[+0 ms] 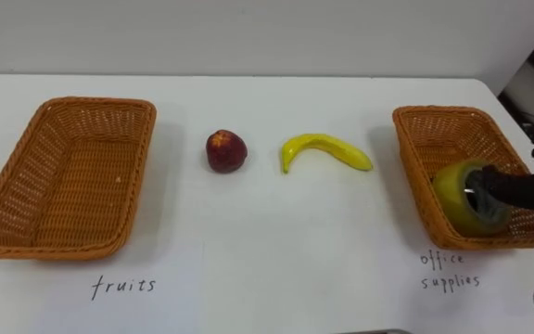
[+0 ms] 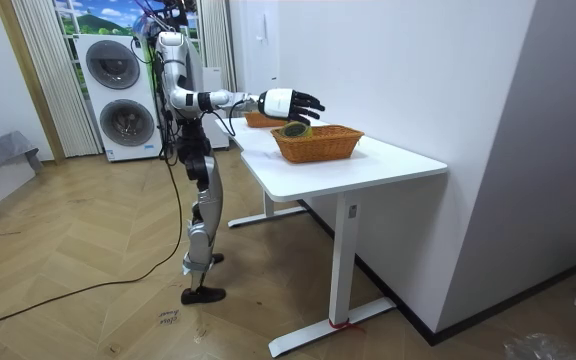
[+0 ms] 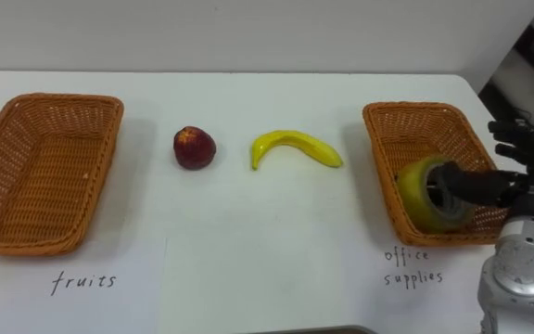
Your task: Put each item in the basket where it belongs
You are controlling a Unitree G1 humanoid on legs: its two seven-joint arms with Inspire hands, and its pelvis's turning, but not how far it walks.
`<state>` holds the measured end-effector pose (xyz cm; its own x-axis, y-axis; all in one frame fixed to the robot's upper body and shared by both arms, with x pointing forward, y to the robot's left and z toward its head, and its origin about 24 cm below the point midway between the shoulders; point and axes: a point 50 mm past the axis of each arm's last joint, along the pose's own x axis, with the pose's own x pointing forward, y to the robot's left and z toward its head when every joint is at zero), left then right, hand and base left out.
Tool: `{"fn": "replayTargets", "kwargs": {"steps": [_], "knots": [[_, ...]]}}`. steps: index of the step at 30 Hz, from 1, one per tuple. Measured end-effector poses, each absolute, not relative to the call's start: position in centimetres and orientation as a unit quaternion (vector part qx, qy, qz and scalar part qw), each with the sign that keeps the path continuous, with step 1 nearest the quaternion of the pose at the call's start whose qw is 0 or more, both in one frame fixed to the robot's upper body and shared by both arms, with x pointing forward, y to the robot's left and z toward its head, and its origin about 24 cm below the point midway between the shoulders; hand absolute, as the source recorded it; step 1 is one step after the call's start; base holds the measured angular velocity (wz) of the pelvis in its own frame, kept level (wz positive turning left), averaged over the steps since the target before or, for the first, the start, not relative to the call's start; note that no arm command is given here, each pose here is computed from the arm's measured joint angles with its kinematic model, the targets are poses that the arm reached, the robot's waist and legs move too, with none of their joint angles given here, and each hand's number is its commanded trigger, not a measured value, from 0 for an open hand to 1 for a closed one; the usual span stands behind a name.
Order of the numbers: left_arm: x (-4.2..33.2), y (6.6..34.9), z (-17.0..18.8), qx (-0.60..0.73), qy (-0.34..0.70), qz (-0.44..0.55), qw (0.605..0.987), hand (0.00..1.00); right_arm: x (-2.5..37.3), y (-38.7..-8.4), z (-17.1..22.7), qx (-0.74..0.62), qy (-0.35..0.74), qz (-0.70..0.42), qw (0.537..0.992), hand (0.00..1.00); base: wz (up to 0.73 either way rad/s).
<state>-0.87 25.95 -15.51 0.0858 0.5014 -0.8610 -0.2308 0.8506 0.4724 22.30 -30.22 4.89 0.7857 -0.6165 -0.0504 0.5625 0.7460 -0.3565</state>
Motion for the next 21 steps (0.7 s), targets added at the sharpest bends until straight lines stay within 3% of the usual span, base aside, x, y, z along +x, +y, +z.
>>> {"fn": "replayTargets", "kwargs": {"steps": [21], "knots": [[-1.73, 25.91, -15.51, 0.108, 0.643, 0.251, 0.716, 0.00, 22.38, -30.14, 5.14, -0.166, 0.077, -0.315, 0.931, 0.00, 0.00]]}}
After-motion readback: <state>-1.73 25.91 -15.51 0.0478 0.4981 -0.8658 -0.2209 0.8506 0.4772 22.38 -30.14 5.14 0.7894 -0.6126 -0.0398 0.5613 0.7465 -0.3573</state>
